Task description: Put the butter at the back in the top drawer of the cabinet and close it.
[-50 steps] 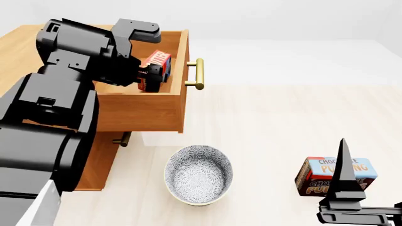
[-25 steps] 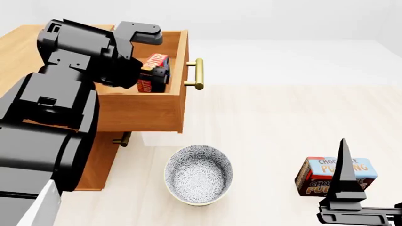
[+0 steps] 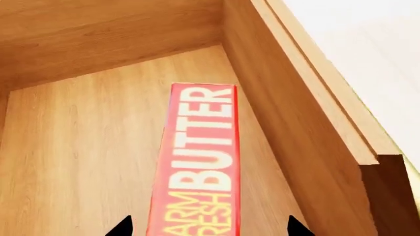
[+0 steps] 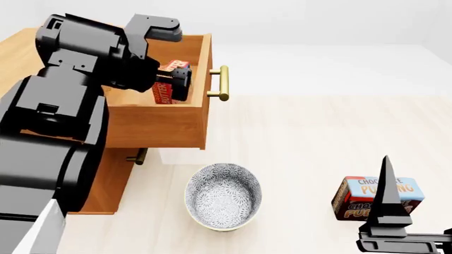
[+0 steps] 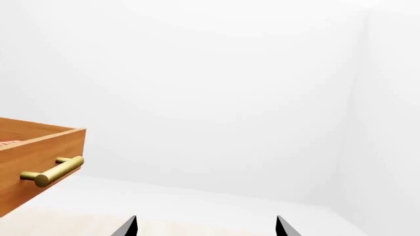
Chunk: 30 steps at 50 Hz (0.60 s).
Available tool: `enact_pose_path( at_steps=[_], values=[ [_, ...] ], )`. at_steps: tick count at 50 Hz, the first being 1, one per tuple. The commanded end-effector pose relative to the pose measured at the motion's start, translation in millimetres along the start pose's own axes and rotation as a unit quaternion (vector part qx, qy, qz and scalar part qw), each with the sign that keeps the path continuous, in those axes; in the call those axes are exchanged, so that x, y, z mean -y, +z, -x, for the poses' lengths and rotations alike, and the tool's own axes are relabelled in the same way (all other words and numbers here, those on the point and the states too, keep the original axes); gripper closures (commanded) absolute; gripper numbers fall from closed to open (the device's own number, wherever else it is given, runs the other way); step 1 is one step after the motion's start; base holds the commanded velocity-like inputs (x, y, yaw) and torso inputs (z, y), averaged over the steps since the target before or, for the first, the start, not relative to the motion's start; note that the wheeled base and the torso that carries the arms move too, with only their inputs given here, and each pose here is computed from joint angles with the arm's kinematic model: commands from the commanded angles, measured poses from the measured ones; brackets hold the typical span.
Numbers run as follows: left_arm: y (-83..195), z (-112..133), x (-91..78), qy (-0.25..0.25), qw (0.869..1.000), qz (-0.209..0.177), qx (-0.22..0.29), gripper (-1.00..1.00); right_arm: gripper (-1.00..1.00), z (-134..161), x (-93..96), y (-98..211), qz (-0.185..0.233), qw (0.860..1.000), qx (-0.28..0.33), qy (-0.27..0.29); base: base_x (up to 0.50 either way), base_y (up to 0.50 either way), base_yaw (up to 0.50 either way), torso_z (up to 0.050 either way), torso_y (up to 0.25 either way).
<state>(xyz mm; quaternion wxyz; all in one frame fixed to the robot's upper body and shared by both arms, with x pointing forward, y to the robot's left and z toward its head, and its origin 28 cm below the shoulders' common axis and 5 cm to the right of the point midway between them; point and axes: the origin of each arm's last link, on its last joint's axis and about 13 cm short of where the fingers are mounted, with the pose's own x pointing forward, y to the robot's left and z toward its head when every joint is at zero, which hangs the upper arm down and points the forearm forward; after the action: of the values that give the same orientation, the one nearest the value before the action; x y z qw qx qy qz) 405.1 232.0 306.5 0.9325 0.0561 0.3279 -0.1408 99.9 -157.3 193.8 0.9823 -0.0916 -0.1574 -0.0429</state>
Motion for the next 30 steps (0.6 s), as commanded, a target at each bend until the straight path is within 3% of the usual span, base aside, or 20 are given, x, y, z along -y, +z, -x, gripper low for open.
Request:
enact_pose_path(
  at_steps=[1, 19, 30],
  values=[
    [8, 6, -2.1, 0.014, 1.000, -0.006, 0.021, -1.00, -1.00, 1, -0.3, 0, 0.000, 1.000, 0.000, 0.001, 0.00, 0.00, 0.00, 0.000, 0.000],
    [33, 30, -0.6, 0.044, 0.996, -0.026, 0.072, -1.00, -1.00, 3, -2.4, 4, 0.001, 1.000, 0.005, 0.000, 0.00, 0.00, 0.00, 0.000, 0.000],
    [37, 58, 21.7, 0.033, 0.991, -0.044, 0.122, -1.00, -1.00, 4, -3.6, 6, 0.002, 1.000, 0.007, 0.000, 0.00, 0.00, 0.00, 0.000, 0.000]
  ],
)
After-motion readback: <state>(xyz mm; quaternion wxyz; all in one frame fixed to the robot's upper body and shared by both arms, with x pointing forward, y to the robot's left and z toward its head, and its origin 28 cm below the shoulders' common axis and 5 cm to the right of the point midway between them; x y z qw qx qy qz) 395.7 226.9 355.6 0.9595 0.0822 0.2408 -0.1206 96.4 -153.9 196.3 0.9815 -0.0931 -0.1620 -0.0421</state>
